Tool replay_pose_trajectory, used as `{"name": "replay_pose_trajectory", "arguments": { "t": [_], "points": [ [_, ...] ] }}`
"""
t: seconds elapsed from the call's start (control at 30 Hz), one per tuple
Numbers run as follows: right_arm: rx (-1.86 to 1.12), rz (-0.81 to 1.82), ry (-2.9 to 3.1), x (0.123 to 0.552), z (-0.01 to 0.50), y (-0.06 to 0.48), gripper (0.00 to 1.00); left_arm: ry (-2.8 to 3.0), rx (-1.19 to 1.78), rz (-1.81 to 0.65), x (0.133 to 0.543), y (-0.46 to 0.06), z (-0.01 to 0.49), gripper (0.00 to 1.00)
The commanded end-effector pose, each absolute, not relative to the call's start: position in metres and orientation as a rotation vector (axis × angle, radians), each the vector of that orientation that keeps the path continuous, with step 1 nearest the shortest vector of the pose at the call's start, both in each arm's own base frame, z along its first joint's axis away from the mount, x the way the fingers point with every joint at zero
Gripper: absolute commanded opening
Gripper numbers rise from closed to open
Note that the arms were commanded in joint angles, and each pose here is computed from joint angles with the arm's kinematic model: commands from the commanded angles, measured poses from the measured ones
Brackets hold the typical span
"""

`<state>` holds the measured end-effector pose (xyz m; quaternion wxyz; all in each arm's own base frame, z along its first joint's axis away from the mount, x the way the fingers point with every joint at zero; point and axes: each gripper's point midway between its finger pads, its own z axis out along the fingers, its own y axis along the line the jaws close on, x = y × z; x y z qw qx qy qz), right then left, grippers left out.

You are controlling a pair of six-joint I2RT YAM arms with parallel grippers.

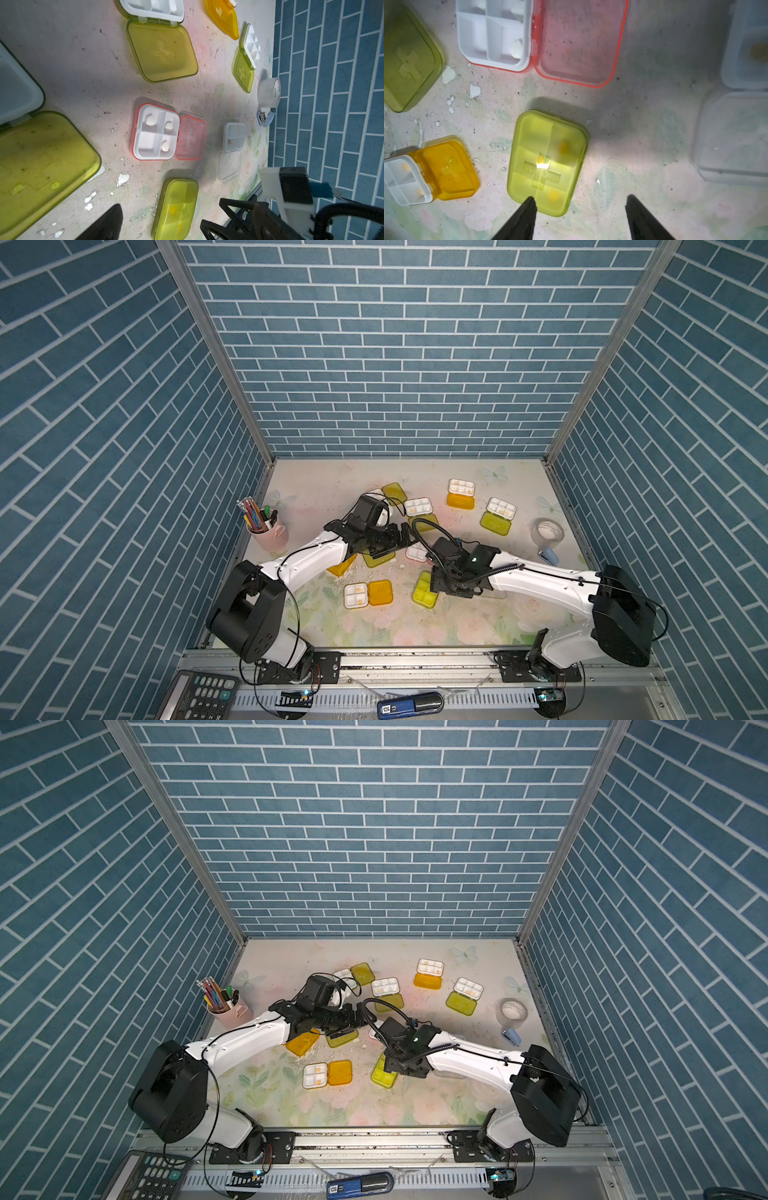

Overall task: Close pillboxes
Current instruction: Close the lid on the pillbox.

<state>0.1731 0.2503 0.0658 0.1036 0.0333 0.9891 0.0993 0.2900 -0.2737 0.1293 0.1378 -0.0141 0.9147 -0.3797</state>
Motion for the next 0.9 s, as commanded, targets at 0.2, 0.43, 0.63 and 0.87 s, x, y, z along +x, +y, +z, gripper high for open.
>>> {"name": "replay_pose_trajectory", "arguments": {
  "t": [0.2, 0.43, 0.63, 0.87],
  "points": [
    [0.039, 0.228, 2.949, 0.178, 0.054, 0.26, 0.73, 2.628, -0.046, -1.042, 0.298, -0.263, 0.135, 0.99],
    [0.042, 0.217, 2.95, 0.182, 0.05, 0.262, 0.73, 2.625, -0.056, -1.044, 0.299, -0.261, 0.136, 0.99],
    [0.02, 0.211, 2.954, 0.184, 0.048, 0.266, 0.73, 2.616, -0.058, -1.048, 0.3, -0.26, 0.139, 0.99],
    [0.018, 0.165, 2.973, 0.181, 0.042, 0.26, 0.73, 2.603, -0.061, -1.05, 0.301, -0.258, 0.142, 0.99]
  ]
}}
